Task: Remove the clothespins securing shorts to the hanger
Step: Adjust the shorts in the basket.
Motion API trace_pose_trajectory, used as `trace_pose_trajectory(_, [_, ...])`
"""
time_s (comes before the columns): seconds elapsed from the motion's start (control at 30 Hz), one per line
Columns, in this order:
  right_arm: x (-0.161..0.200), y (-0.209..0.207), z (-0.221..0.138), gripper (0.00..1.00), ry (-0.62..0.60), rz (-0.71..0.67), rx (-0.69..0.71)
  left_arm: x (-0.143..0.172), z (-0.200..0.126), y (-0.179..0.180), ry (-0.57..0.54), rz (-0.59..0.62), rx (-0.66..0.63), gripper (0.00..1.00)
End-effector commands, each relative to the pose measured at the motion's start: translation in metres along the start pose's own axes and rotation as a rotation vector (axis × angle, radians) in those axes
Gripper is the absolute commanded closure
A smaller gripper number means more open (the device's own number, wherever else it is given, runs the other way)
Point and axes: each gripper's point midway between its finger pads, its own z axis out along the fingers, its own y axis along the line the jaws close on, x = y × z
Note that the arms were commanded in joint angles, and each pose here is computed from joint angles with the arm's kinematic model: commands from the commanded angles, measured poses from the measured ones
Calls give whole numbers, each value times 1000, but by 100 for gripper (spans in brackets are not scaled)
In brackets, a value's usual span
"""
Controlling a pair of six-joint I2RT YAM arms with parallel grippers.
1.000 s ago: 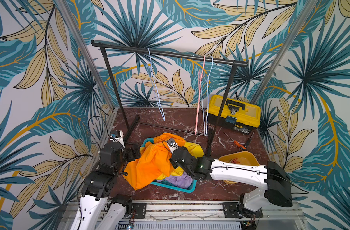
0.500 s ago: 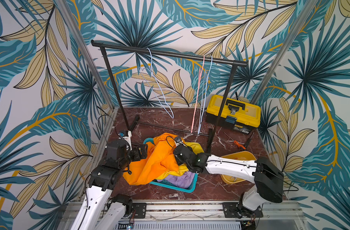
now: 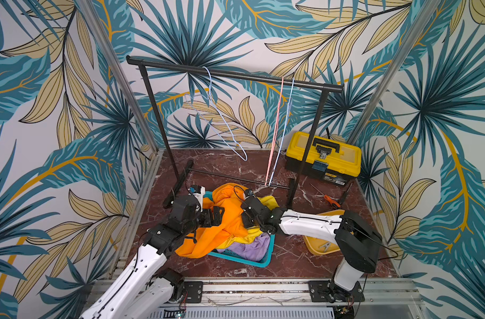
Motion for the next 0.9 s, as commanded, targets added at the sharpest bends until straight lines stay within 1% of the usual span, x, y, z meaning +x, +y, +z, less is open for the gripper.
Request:
trace_pose_trajectory(0.0, [27, 4, -3, 60, 74, 9, -64, -10, 14, -16, -54, -2, 45, 2])
trace_pose_trajectory(0.03, [23, 4, -8, 58, 60, 9, -69, -10, 17, -21, -54, 2, 56, 2])
trace_pose_trajectory(0.07, [19, 3, -12, 52, 45, 9, -66, -9, 20, -25, -52, 9, 65, 3])
trace_pose_trajectory(0.1, [14, 3, -19, 43, 28, 7, -70, -7, 24, -28, -43, 15, 67, 4])
trace_pose_trajectory(0.23, [-8, 1, -47, 26, -54, 12, -86, 5, 41, -32, 2, 32, 64, 5])
trace_pose_trajectory(0.3, [-22, -3, -67, 8, -115, 32, -88, 13, 50, -30, 25, 42, 42, 5])
trace_pose_trajectory(0.33, [-27, -5, -76, 2, -140, 37, -93, 17, 54, -28, 36, 48, 32, 5])
trace_pose_trajectory(0.37, [-32, -7, -86, 0, -164, 42, -94, 20, 58, -26, 46, 55, 16, 5])
trace_pose_trajectory(0.47, [-41, -18, -109, 0, -211, 50, -78, 33, 72, -18, 88, 83, -33, 6])
trace_pose_trajectory(0.5, [-43, -21, -116, 0, -223, 51, -72, 32, 77, -19, 76, 90, -36, 6])
trace_pose_trajectory(0.57, [-38, -32, -124, 0, -215, 46, -33, 39, 85, -19, 96, 104, -45, 6])
trace_pose_trajectory(0.73, [-34, -55, -143, 0, -259, 48, 27, 59, 108, -8, 134, 171, -139, 5])
trace_pose_trajectory(0.87, [-32, -69, -156, 0, -295, 46, 56, 82, 128, 5, 216, 215, -201, 2])
